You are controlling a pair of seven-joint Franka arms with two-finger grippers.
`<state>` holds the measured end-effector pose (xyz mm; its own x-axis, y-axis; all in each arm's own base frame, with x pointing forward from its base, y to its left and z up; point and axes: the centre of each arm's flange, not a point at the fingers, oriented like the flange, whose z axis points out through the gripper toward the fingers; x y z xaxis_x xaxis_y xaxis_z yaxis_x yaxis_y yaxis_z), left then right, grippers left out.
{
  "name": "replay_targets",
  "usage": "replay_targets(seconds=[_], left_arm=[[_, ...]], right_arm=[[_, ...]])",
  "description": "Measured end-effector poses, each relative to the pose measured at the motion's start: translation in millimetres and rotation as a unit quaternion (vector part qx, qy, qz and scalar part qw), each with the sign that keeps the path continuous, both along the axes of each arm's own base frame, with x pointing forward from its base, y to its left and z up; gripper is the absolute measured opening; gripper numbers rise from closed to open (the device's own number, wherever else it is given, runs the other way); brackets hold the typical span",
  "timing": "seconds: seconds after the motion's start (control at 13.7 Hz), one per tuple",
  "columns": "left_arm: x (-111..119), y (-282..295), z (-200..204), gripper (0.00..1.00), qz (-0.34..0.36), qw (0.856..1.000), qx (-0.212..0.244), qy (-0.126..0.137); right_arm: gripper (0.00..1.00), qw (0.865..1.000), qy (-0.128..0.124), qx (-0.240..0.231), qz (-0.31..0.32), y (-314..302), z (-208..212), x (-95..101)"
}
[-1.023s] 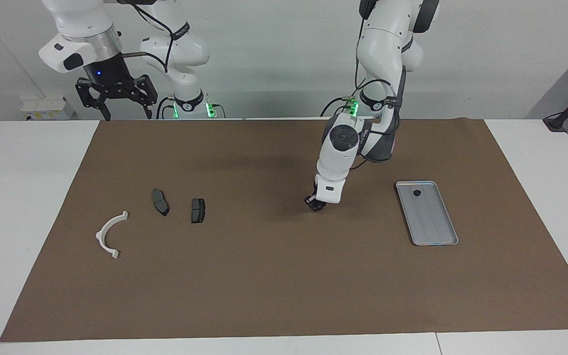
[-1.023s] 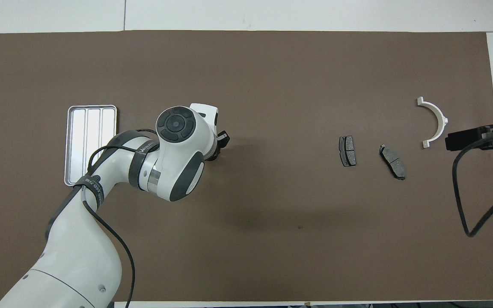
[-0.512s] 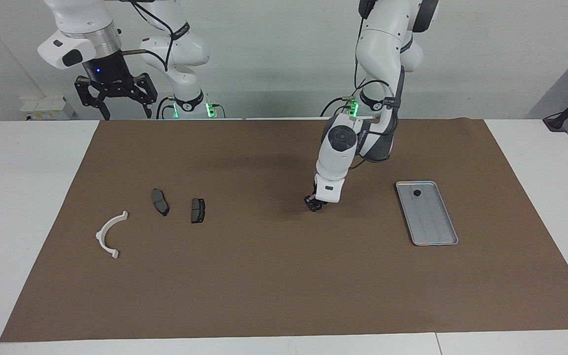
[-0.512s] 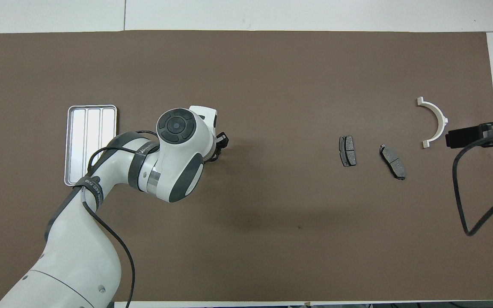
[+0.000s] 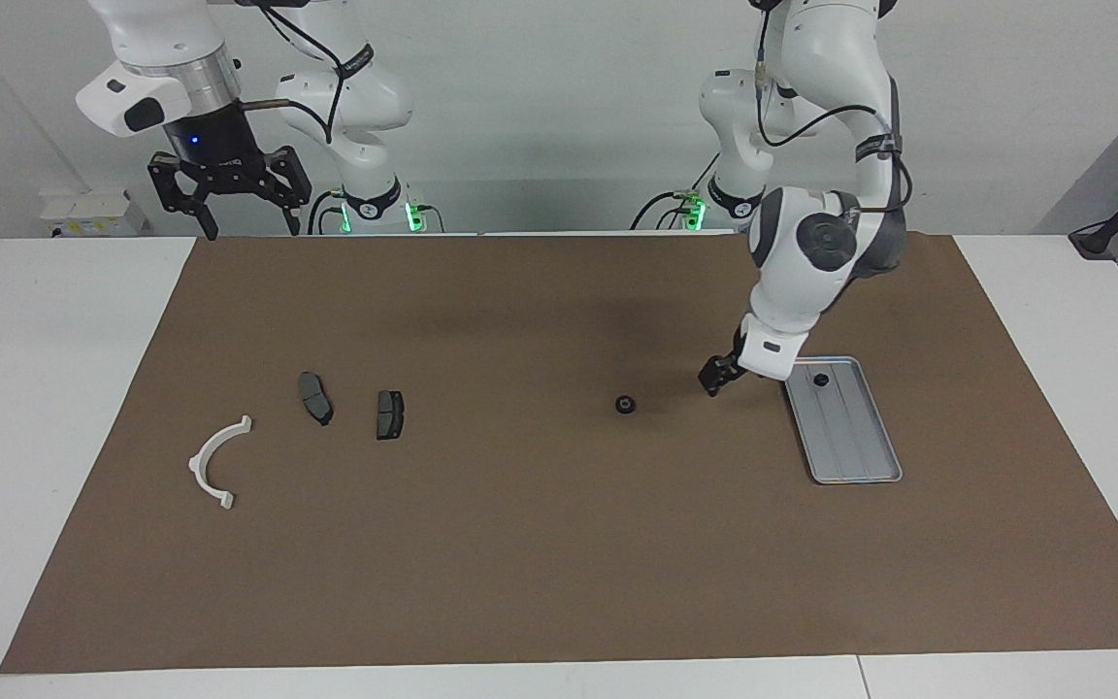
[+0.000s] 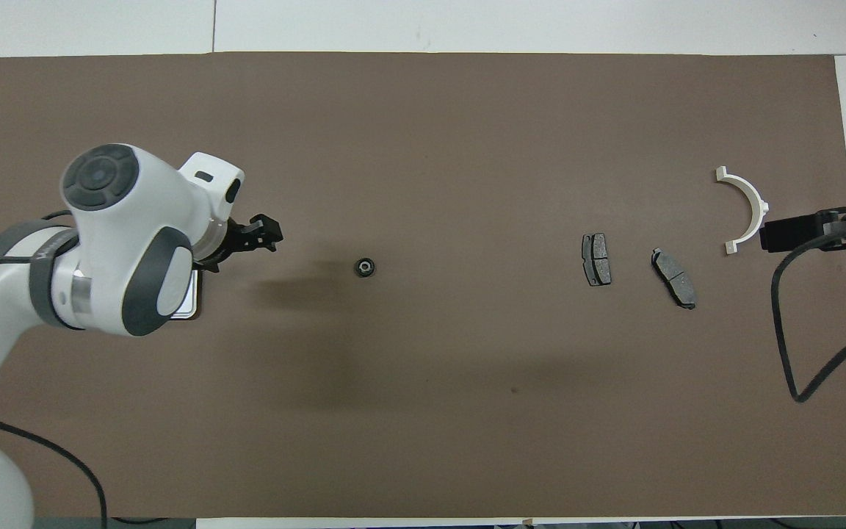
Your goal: Place bearing gear from tray to pile
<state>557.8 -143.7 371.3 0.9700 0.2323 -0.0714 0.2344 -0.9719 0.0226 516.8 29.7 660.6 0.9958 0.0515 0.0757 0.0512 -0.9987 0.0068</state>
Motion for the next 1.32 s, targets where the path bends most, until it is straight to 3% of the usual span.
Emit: replay_targets(seconds=[0.37,0.44,0.51,0.73,1.1,1.32], left_arm=[[3,105,-13,1.00,-0.091,0.996,-0.011,0.007],[2,116,-16,0.92,-0.102,0.995,-0.013,0.008],[0,123,-22,0.81,-0.108,0.994,-0.014,0.007],[-12,130,-45,0.71,-0.115,0.993,-0.013,0.006],[-15,144,-51,0.69,-0.106,0.994,-0.013,0.006],[-18,151,-56,0.60,-0.100,0.995,-0.013,0.007]], right_arm=[[1.00,0.996,0.030,0.019,-0.084,70,-28,-7.9],[1.00,0.994,0.030,0.020,-0.101,90,-35,-10.0],[1.00,0.992,0.029,0.022,-0.119,110,-44,-11.5],[1.00,0.987,0.025,0.028,-0.155,158,-78,-9.7],[1.00,0.975,0.022,0.043,-0.215,247,-150,3.2],[1.00,0.972,0.028,0.045,-0.230,295,-201,8.0]])
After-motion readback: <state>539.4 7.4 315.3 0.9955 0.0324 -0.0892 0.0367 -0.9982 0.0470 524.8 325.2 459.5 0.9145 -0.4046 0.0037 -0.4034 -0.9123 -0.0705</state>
